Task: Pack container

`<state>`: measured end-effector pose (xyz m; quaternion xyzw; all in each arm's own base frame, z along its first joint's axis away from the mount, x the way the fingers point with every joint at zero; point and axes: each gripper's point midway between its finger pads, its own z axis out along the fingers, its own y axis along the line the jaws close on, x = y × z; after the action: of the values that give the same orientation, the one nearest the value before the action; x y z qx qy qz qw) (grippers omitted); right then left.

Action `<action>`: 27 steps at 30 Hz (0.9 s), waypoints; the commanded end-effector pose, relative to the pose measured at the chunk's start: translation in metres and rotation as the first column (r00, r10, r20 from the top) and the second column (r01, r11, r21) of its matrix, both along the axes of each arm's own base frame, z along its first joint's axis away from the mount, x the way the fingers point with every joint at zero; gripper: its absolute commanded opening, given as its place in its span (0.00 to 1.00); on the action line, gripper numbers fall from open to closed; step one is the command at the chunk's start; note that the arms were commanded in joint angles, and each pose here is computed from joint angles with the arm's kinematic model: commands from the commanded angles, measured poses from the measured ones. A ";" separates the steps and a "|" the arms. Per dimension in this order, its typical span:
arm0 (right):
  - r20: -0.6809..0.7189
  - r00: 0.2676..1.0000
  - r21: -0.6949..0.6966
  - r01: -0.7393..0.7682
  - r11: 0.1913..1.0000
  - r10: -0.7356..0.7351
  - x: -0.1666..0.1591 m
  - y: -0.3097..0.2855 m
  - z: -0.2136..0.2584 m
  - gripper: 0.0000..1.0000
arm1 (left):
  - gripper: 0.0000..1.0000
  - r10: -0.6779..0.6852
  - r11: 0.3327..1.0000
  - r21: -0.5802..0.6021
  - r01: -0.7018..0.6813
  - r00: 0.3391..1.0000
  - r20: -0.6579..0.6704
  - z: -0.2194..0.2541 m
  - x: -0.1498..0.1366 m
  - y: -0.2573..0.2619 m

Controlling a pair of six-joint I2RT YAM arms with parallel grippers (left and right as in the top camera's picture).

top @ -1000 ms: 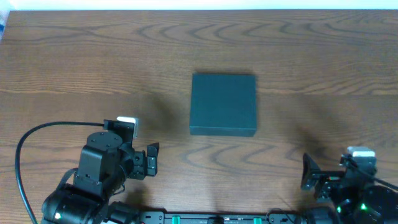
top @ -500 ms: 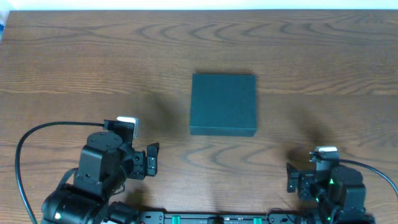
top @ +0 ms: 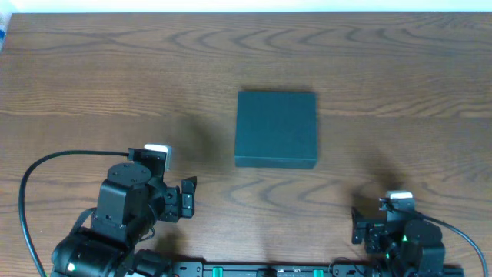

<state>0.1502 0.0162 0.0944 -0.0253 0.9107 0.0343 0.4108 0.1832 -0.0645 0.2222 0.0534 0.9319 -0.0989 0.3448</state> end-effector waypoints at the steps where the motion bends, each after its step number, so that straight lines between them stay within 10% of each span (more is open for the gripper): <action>1: -0.003 1.000 -0.013 0.004 1.000 -0.004 -0.001 -0.002 -0.002 0.99 | 0.96 0.004 1.000 0.012 -0.004 1.000 -0.008 -0.004 0.000 0.002; 27: 0.001 1.000 -0.012 0.005 1.000 -0.005 -0.001 -0.002 -0.001 0.99 | 0.95 0.024 0.999 0.039 -0.024 1.000 0.008 -0.003 -0.001 0.009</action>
<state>0.1505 0.0159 0.0947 -0.0248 0.9104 0.0333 0.4117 0.1834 -0.0632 0.2222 0.0524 0.9320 -0.0953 0.3456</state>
